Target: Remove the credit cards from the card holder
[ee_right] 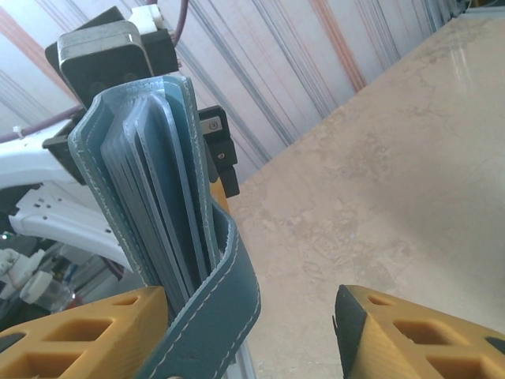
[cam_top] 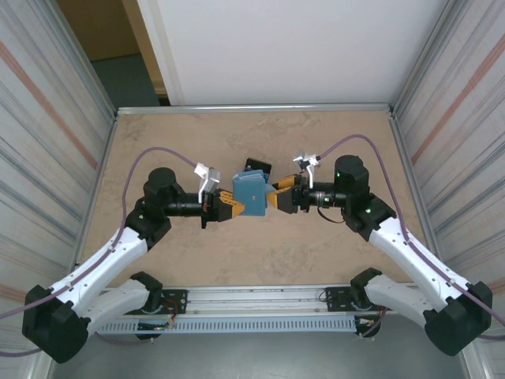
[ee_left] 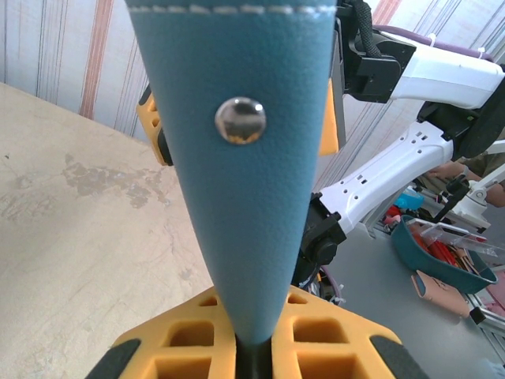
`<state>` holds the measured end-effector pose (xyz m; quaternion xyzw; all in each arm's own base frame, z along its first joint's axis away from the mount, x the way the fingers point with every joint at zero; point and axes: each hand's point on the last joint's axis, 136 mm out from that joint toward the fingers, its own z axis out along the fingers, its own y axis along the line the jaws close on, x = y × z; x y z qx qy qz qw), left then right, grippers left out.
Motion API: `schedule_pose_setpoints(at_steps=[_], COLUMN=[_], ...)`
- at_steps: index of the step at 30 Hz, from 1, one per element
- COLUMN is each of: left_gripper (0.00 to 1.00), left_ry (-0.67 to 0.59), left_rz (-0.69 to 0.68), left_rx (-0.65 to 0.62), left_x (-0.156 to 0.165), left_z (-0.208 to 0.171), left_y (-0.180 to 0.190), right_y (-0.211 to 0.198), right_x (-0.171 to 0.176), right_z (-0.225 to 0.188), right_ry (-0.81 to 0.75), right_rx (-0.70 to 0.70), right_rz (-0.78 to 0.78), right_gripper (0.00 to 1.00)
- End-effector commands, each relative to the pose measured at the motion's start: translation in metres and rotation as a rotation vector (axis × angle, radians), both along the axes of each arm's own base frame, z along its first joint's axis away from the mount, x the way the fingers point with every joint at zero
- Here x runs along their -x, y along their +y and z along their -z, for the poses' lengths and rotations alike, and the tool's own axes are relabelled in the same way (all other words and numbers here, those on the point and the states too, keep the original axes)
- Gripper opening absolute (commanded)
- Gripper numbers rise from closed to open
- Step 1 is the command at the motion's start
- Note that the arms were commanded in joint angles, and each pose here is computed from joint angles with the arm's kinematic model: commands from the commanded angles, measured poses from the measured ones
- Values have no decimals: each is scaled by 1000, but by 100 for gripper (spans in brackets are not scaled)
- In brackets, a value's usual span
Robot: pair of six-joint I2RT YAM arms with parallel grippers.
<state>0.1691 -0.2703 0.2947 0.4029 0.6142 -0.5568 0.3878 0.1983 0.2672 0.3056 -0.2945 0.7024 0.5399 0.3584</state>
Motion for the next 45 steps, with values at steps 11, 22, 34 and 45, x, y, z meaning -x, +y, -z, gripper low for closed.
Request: schedule_pose_setpoints(at_steps=[11,22,34,45], left_gripper=[0,0,88,97], left_ry=[-55,-30,83,151], left_rz=[12,-42,-225,-288], left_rx=[50,41,-32,-73], left_x=[3,-10,-43,-58], left_z=[-13,-9,12,27], left_y=[1,-3,0,-15], right_y=[31,36,13,4], right_x=[7,32,0,-22], right_z=[2,-16,-5,10], right_ry=[17,-44,-34,-41], right_rx=[-18,-70,52,210], right_rz=[-134,-233,77,307], right_gripper=[43,10,0,0])
